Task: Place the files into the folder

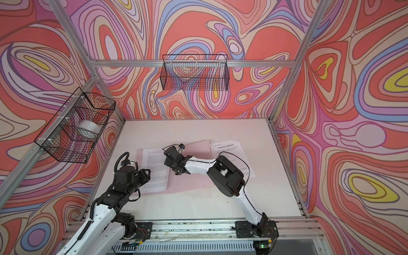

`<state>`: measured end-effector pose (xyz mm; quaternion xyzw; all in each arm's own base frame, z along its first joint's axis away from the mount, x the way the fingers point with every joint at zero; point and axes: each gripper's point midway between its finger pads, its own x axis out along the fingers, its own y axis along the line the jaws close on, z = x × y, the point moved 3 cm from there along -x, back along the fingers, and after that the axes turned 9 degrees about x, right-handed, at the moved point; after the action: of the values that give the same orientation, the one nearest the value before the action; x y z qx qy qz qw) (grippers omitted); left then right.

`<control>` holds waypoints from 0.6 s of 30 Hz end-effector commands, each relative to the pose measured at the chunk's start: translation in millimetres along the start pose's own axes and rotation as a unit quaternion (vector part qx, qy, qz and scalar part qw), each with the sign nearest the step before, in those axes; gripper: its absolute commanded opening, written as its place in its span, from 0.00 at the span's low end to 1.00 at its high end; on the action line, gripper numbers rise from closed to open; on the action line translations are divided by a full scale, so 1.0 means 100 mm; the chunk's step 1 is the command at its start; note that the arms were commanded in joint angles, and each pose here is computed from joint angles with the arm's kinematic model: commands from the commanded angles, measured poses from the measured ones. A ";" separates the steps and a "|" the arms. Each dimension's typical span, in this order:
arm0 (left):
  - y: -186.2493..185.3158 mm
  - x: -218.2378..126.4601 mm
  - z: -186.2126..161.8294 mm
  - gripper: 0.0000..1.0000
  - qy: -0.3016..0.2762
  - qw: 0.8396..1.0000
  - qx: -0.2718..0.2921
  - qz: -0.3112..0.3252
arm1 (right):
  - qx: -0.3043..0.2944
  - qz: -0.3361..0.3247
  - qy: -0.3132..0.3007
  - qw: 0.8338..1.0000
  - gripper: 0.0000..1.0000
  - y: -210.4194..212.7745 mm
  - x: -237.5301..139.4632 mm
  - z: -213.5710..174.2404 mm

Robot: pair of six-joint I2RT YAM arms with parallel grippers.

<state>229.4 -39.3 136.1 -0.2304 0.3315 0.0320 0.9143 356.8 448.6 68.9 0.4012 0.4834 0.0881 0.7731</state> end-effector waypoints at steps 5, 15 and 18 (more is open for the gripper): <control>0.10 0.01 -0.08 0.45 0.009 1.000 0.007 0.020 | 0.003 -0.010 0.017 1.000 0.00 -0.05 0.13 -0.16; 0.12 0.02 -0.10 0.45 0.012 1.000 0.007 0.023 | 0.004 -0.016 0.032 0.999 0.00 -0.07 0.23 -0.28; 0.13 0.01 -0.10 0.45 0.012 1.000 0.007 0.026 | 0.006 -0.021 0.027 0.999 0.00 -0.12 0.21 -0.25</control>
<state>227.9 -38.6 133.4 -0.2288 0.3359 0.0346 0.9130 346.5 468.9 49.1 0.3991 0.5073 0.0932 0.7581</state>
